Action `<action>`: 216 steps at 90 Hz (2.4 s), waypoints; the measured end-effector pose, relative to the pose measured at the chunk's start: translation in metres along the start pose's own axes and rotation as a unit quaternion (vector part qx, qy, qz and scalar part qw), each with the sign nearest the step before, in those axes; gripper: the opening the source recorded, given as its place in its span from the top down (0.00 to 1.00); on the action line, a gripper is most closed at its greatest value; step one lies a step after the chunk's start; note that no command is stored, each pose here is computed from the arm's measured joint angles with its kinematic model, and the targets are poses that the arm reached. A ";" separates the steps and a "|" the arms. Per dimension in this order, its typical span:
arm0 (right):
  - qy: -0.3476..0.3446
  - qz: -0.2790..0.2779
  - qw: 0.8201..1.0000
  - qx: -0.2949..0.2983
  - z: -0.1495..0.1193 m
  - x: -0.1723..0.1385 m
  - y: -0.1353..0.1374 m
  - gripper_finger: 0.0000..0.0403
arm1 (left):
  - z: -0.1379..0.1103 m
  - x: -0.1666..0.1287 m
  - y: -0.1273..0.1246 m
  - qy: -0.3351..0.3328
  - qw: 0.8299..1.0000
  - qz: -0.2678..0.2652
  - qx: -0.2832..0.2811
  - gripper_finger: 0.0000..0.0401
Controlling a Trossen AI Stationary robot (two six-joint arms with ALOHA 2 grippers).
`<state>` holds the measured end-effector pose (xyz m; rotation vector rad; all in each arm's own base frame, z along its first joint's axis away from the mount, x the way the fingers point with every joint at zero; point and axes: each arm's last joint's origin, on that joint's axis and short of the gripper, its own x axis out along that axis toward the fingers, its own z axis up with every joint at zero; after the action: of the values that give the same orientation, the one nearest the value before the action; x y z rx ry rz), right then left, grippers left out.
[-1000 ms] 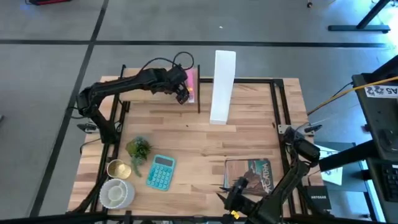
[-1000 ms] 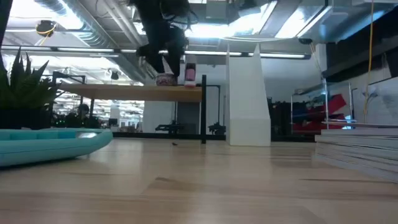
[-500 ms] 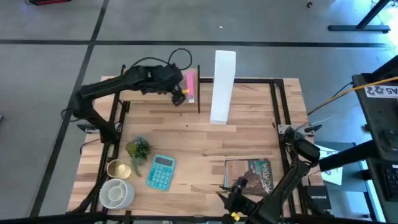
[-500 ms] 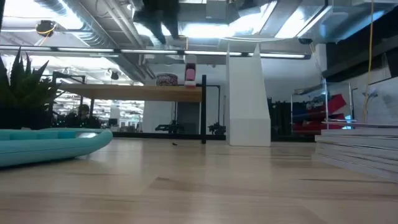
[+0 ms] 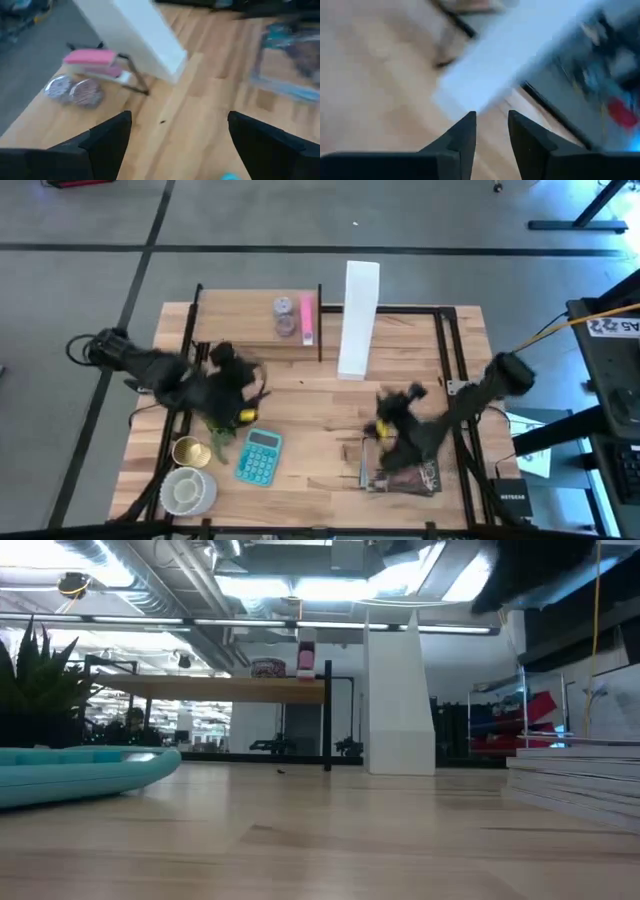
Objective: Stock shelves
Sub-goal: Adjust the white bookshelf, then put the blue calculator under the shelf
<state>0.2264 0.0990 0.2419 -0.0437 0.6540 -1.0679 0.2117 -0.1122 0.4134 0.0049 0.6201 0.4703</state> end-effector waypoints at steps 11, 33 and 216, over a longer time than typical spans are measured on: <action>0.030 -0.050 0.990 0.131 0.005 0.046 -0.042 0.86 | -0.019 -0.014 -0.021 -0.016 1.000 -0.025 0.001 0.22; 0.063 -0.069 0.970 0.222 0.008 0.129 -0.078 0.99 | -0.041 -0.025 -0.046 -0.050 0.997 -0.058 0.002 0.22; -0.070 0.165 0.975 0.130 0.013 0.068 -0.044 1.00 | -0.059 -0.029 -0.079 -0.014 0.984 -0.130 0.121 0.22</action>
<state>0.2196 0.0174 0.2346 0.2081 0.3731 -0.8119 0.1914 -0.2034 0.3707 0.1600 0.6368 0.1389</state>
